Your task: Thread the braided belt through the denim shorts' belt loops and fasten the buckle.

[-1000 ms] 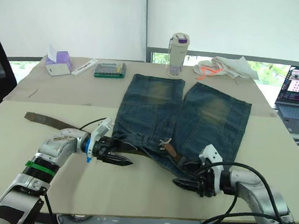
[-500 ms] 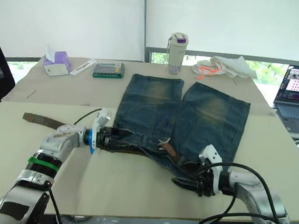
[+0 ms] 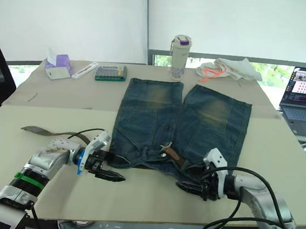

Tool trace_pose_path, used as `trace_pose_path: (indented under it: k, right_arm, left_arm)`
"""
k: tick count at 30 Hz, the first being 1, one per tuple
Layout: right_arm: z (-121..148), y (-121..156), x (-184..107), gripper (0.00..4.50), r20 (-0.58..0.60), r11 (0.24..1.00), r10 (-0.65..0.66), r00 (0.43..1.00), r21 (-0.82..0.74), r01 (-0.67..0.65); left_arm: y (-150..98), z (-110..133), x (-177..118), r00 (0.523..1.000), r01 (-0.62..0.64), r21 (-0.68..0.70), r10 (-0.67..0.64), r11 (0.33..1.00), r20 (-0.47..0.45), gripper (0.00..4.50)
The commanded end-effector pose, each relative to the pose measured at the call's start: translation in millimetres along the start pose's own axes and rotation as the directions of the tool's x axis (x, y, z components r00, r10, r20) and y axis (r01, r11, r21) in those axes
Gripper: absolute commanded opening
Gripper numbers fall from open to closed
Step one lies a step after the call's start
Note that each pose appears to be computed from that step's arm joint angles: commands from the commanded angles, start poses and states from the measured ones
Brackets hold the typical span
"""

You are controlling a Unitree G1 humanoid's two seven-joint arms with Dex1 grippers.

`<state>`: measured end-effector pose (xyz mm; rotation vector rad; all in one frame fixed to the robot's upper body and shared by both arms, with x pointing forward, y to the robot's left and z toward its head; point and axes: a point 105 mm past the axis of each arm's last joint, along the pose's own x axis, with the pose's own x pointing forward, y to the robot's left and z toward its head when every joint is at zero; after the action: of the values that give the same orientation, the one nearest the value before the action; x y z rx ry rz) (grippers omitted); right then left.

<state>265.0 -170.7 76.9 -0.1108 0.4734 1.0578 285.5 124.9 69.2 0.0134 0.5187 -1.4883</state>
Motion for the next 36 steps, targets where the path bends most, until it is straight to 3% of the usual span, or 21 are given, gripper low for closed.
trace_pose_path:
  k: [1, 5, 9, 13, 21, 26, 31, 36]
  right_arm:
    - [11, -12, -7, 4.47, 0.029, 0.993, -0.083, 0.996, -0.078, 0.085]
    - [13, -11, -10, 4.47, 0.007, 0.965, -0.11, 0.994, -0.24, 0.109]
    - [12, -13, -20, 4.47, -0.026, 0.928, -0.144, 0.989, -0.351, 0.126]
    - [8, -13, -26, 4.47, -0.046, 0.912, -0.16, 0.986, -0.389, 0.129]
    - [-14, -11, -32, 1.89, -0.148, 0.902, -0.205, 0.968, -0.412, 0.128]
    - [-12, -20, -34, 0.17, -0.135, 0.889, -0.261, 0.956, -0.419, 0.183]
    - [-4, -30, -30, 0.04, -0.091, 0.872, -0.317, 0.944, -0.42, 0.252]
    - [-8, -59, -28, 0.04, -0.137, 0.812, -0.428, 0.893, -0.492, 0.313]
  left_arm:
    - [13, -27, -3, 0.991, -0.107, 0.023, 0.109, 0.994, -0.077, 4.5]
    - [31, -18, -2, 0.976, -0.217, 0.112, 0.219, 0.97, 0.0, 4.5]
    - [33, -11, 1, 0.971, -0.238, 0.147, 0.233, 0.96, 0.046, 4.5]
    - [32, -14, 5, 0.969, -0.245, 0.194, 0.245, 0.95, 0.027, 4.5]
    - [21, 0, 11, 0.969, -0.235, 0.183, 0.217, 0.955, 0.117, 4.5]
    - [-6, 40, 4, 0.944, -0.157, 0.218, 0.081, 0.963, 0.321, 4.5]
    - [-9, 46, -2, 0.95, -0.21, 0.312, 0.118, 0.927, 0.289, 4.5]
    - [-10, 68, -22, 0.913, -0.33, 0.352, 0.201, 0.876, 0.355, 4.5]
